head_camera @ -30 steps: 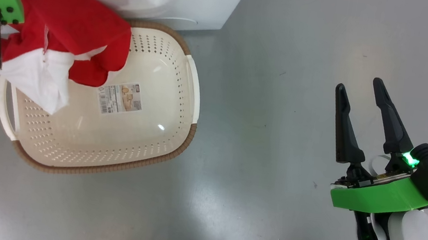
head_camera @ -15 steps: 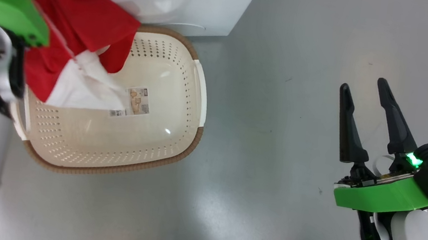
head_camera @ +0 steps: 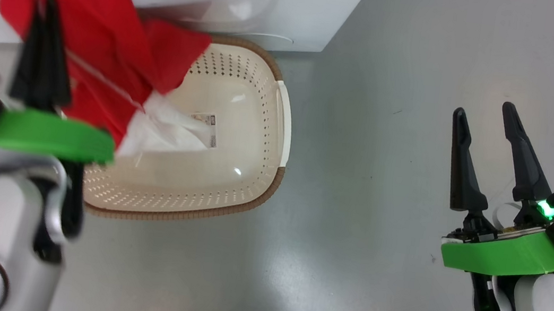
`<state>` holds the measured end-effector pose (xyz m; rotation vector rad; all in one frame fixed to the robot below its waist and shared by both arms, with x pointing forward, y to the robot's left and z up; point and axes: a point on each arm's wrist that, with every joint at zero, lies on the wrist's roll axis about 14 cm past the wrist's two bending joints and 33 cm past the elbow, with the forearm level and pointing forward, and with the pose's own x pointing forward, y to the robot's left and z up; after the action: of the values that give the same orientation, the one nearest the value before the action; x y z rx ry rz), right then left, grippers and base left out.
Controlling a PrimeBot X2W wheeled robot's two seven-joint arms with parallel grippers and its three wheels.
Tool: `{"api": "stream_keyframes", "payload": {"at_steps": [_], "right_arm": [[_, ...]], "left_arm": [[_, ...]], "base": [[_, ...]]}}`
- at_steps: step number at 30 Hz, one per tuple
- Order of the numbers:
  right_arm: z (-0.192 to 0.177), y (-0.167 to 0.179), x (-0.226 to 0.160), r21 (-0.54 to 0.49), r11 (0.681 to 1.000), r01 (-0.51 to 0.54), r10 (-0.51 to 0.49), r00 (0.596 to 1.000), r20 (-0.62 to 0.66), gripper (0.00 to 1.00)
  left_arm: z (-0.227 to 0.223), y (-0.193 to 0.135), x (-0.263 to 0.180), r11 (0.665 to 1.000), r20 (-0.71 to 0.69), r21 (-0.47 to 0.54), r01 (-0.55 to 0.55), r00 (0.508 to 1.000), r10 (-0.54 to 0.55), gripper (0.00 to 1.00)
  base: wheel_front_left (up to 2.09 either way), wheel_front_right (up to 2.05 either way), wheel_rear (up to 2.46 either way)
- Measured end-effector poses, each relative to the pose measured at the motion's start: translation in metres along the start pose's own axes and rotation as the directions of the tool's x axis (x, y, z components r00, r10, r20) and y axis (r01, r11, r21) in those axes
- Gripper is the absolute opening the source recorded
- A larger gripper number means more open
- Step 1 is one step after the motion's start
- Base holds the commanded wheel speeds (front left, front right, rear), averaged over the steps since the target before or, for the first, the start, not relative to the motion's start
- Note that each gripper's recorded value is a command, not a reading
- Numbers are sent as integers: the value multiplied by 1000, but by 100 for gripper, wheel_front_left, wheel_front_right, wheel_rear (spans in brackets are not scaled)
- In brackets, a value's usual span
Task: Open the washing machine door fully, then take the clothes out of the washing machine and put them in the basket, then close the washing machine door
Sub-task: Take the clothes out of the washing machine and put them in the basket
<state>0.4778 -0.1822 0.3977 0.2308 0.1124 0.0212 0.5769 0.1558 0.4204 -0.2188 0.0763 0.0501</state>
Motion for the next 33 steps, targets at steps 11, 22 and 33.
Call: {"api": "stream_keyframes", "payload": {"at_steps": [11,22,33], "right_arm": [[-8,-1,-2,0,1000,3,-3,1000,-21,100],[-15,-11,-6,-10,1000,28,-29,998,-50,100],[-20,-25,-7,-21,998,63,-64,996,-68,100]], "left_arm": [[-110,3,-43,1000,-380,6,-13,925,15,0],[-194,-3,-66,1000,-645,-23,-6,764,-11,0],[-241,-18,-81,998,-768,0,56,639,-36,0]], "base": [[0,0,0],[0,0,0],[0,0,0]]}}
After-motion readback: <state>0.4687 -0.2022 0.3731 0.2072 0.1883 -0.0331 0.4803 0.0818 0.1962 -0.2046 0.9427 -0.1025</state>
